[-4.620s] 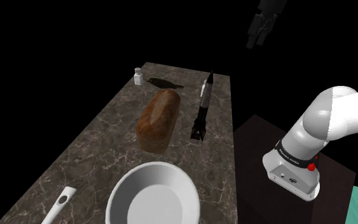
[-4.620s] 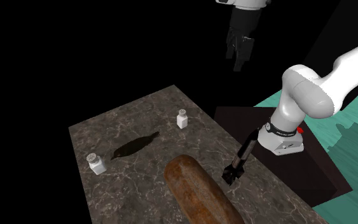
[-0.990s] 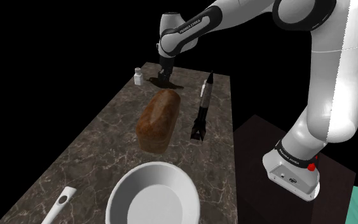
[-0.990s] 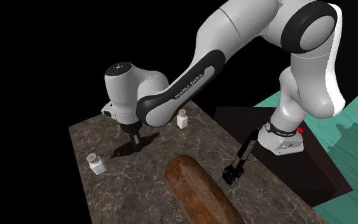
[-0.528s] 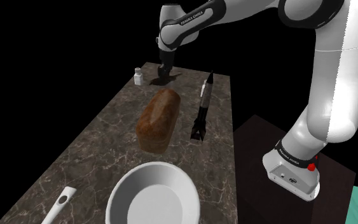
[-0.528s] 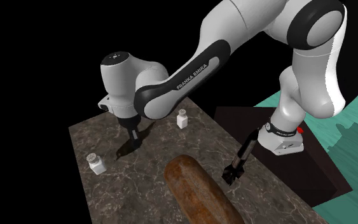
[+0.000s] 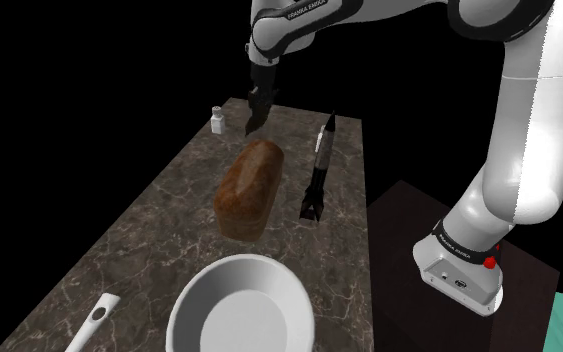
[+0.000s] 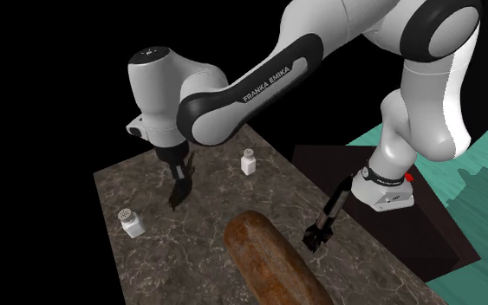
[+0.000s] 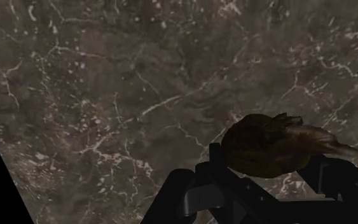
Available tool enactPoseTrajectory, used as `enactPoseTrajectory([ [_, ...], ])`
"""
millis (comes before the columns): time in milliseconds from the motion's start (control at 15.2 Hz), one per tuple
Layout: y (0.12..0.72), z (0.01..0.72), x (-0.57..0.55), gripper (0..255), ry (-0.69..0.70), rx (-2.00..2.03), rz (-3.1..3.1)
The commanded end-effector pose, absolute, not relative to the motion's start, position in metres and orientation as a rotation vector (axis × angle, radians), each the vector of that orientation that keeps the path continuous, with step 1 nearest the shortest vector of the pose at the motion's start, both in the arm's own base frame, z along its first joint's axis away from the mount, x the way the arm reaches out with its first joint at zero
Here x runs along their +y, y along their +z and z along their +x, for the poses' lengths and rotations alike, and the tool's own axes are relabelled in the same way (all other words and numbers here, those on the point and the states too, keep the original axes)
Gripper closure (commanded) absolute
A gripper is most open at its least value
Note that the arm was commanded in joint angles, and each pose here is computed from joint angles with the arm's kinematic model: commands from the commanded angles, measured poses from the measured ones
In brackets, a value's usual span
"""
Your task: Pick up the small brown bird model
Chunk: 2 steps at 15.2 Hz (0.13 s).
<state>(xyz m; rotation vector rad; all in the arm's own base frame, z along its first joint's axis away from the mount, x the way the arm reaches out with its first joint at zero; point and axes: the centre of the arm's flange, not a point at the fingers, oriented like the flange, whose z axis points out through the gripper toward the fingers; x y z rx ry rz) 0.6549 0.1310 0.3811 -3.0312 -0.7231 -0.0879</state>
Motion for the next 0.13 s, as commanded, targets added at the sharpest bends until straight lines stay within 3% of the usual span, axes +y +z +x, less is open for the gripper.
enactPoseTrajectory([
  [0,0.3869,0.6551,0.1314,255,-0.088,-0.723,-3.031],
  [66,0.3869,0.6551,0.1314,255,-0.088,-0.723,-3.031],
])
